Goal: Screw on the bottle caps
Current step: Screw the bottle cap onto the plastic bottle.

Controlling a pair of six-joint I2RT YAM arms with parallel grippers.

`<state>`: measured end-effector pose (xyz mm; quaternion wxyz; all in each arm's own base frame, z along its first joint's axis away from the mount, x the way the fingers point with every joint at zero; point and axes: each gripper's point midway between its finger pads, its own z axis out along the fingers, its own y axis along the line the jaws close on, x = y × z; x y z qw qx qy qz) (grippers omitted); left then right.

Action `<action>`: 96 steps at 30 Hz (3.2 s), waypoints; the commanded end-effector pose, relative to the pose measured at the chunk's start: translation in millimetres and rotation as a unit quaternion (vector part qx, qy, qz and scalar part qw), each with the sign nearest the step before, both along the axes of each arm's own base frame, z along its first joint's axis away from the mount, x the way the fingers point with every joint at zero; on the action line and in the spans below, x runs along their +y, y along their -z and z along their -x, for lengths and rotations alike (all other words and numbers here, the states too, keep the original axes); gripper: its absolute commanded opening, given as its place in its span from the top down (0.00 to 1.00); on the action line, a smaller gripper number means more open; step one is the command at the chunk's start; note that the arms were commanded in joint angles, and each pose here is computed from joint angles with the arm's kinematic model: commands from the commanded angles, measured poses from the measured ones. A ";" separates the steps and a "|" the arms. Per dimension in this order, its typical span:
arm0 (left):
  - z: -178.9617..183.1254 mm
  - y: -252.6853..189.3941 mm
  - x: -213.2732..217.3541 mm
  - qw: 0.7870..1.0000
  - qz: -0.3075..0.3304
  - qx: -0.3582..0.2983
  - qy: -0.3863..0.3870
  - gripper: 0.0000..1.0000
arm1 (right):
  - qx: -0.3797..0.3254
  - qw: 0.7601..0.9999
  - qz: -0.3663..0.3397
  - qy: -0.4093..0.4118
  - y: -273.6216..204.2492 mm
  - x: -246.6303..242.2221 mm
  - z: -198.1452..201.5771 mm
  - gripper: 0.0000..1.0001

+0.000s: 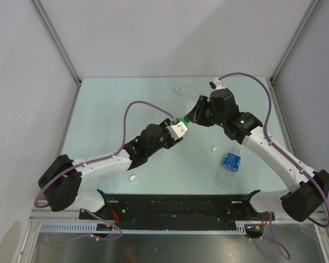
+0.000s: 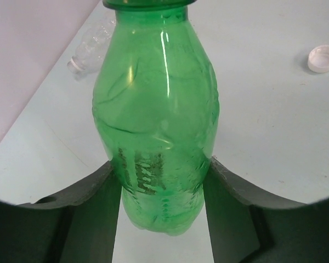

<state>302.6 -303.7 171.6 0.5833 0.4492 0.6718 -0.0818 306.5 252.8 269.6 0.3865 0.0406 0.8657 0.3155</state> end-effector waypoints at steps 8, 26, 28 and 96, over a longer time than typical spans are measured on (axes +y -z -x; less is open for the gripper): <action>27.0 -90.2 -67.3 0.976 0.162 -0.068 0.127 1.00 | -0.003 0.999 0.018 -0.045 -6.9 10.8 32.8 0.86; 31.2 -64.2 -74.4 0.976 0.162 -0.035 0.138 1.00 | -0.017 0.999 0.045 -0.011 -8.1 1.0 30.0 0.65; 31.0 -63.6 -73.6 0.977 0.163 -0.034 0.137 1.00 | -0.018 0.999 0.047 -0.011 -8.3 1.4 30.3 0.63; 107.1 -35.9 -28.6 0.906 0.148 0.085 0.387 1.00 | -0.454 0.722 0.180 -0.490 -69.8 -9.2 157.4 0.14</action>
